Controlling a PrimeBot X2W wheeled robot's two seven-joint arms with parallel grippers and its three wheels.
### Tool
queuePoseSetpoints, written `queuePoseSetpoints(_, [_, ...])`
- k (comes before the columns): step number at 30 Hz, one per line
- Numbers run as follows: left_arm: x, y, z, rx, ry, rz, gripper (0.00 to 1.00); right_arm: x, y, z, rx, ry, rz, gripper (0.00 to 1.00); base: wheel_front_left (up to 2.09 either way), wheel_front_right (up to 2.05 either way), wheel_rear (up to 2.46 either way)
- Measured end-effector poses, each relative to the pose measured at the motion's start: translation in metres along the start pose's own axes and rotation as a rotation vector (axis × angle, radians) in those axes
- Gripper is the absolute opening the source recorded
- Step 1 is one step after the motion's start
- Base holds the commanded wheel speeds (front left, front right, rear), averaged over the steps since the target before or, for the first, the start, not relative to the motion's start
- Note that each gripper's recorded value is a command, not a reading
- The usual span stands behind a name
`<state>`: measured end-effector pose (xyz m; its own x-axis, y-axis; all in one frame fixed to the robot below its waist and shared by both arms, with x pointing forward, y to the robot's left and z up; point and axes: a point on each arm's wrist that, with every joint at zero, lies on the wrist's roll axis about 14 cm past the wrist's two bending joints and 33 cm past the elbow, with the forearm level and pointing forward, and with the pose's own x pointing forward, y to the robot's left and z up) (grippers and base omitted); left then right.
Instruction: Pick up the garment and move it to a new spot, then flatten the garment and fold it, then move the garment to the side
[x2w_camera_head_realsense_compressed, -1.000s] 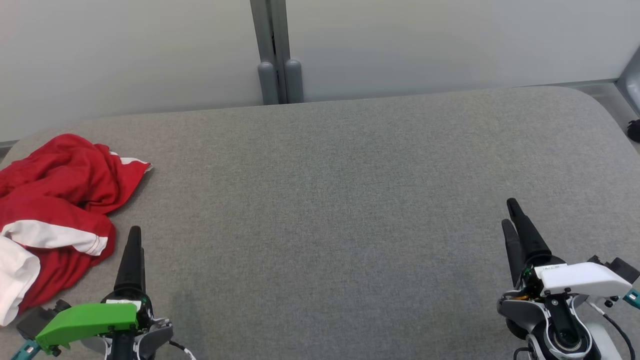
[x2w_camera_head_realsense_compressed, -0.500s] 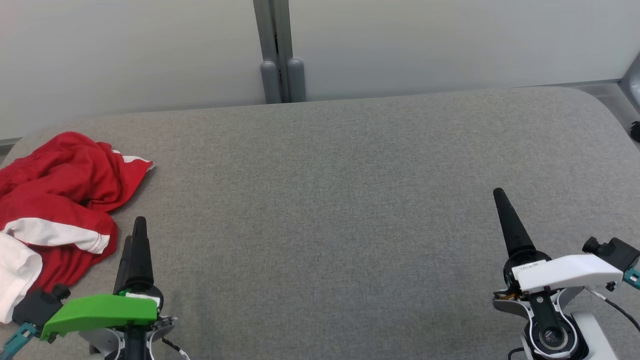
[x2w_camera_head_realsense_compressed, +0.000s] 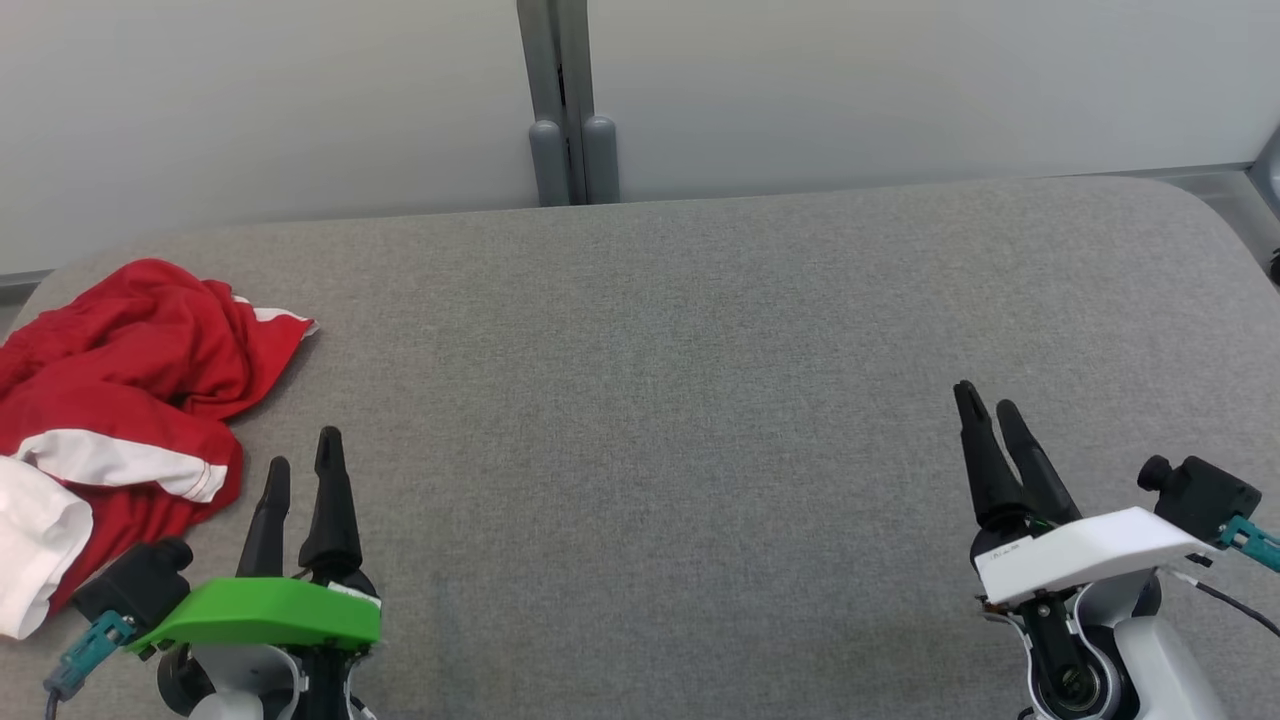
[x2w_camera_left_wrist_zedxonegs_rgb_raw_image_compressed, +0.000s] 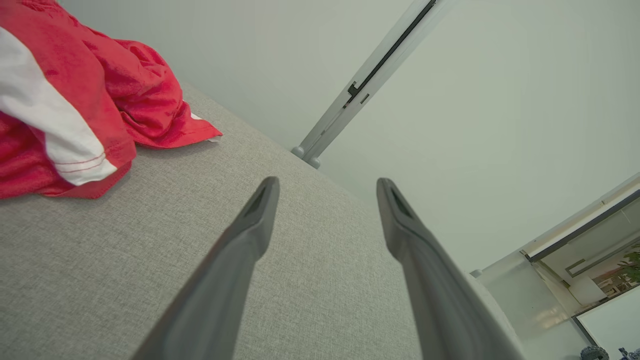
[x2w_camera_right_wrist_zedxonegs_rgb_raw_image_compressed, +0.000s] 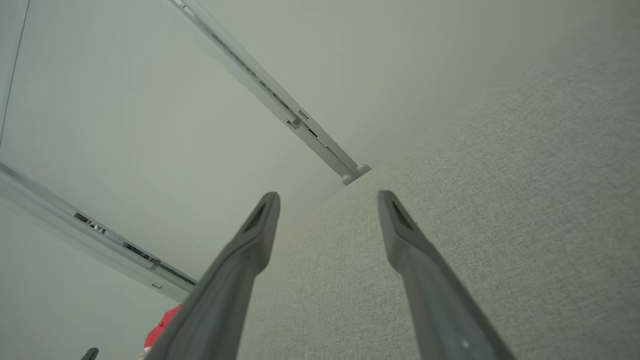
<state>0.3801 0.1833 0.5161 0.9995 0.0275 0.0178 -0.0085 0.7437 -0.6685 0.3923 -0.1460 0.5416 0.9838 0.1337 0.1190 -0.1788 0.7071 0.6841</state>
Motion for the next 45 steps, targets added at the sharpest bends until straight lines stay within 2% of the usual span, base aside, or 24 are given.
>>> queuePoseSetpoints(17, [-0.001,-0.009,0.002,0.188,-0.032,-0.032,1.00,0.003,0.012,-0.008,-0.229,0.004,0.048,1.00,0.00,0.00,0.00])
queuePoseSetpoints(45, [-0.004,-0.021,0.007,0.430,-0.089,-0.087,1.00,0.005,0.022,-0.019,-0.465,-0.001,0.101,1.00,0.00,0.00,0.00])
